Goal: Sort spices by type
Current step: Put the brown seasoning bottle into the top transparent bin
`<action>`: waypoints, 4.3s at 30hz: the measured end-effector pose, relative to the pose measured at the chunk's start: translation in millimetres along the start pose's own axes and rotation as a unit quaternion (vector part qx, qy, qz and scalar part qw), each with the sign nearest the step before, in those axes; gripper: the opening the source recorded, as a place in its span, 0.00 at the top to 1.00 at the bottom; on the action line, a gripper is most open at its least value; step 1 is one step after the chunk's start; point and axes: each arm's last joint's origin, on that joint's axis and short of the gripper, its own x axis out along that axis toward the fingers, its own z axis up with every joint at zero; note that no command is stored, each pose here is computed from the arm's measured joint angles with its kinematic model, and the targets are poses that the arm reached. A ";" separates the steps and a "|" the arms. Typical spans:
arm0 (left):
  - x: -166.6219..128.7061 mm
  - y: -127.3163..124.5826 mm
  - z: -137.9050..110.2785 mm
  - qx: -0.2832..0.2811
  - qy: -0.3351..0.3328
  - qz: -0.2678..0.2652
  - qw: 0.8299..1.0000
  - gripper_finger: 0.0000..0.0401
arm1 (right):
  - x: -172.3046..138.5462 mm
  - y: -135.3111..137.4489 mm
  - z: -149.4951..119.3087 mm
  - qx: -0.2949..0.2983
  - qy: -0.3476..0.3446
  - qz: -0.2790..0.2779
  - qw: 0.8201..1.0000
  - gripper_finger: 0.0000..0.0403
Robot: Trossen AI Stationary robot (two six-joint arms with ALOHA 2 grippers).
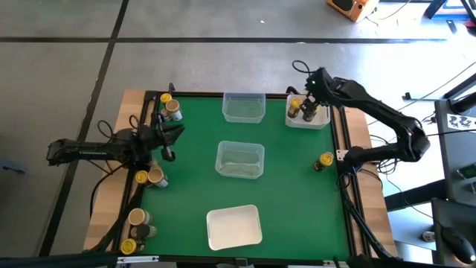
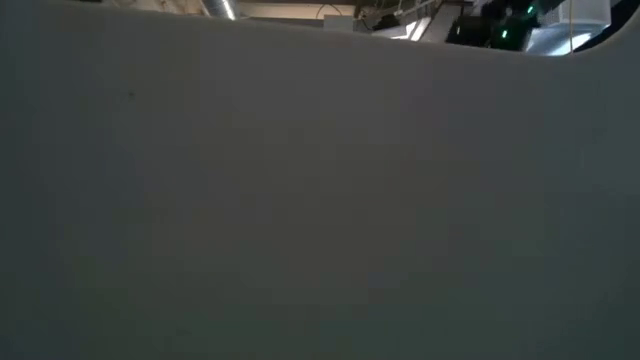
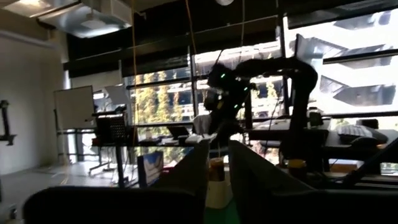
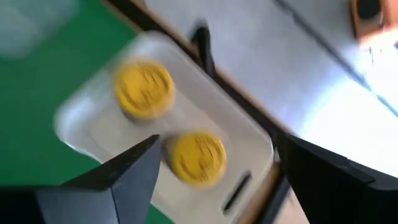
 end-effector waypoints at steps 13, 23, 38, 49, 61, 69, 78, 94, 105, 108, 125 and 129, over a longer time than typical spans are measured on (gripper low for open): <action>42.0 7.1 26.3 0.033 0.210 0.186 0.959 0.33 | -46.1 31.7 46.7 -0.047 -0.335 0.102 0.935 0.21; 87.4 22.3 35.0 0.032 0.370 0.323 0.871 0.31 | -43.2 41.3 65.2 -0.074 -0.433 0.160 0.884 0.21; 93.5 47.4 16.5 -0.073 0.373 0.429 0.819 0.32 | -5.6 59.7 63.1 -0.037 -0.326 0.219 0.919 0.21; 108.5 84.6 17.5 -0.085 0.502 0.500 0.700 0.32 | 3.7 62.9 67.2 -0.030 -0.326 0.198 0.924 0.21; 112.4 101.5 -9.5 -0.098 0.539 0.522 0.653 0.32 | 3.8 62.9 67.0 -0.030 -0.325 0.198 0.925 0.21; 112.0 108.0 -14.6 -0.113 0.530 0.545 0.639 0.32 | 4.1 63.0 66.6 -0.031 -0.322 0.198 0.925 0.21; 112.0 108.8 -15.3 -0.134 0.522 0.553 0.636 0.32 | 4.2 63.0 66.5 -0.031 -0.322 0.198 0.925 0.21; 111.2 107.9 -11.7 -0.140 0.523 0.544 0.641 0.32 | 4.1 63.0 66.6 -0.031 -0.322 0.198 0.925 0.21; 111.3 105.9 -3.5 -0.122 0.523 0.521 0.663 0.32 | 3.5 62.9 67.0 -0.030 -0.325 0.198 0.924 0.21; 110.4 107.9 -3.3 -0.133 0.514 0.533 0.659 0.32 | 3.5 62.9 67.0 -0.030 -0.325 0.198 0.924 0.21; 113.5 109.5 -18.4 -0.137 0.536 0.532 0.640 0.10 | 3.4 62.9 67.1 -0.030 -0.326 0.198 0.924 0.21; 114.8 110.4 -25.7 -0.133 0.541 0.541 0.630 0.08 | 3.4 62.9 67.1 -0.030 -0.326 0.198 0.924 0.21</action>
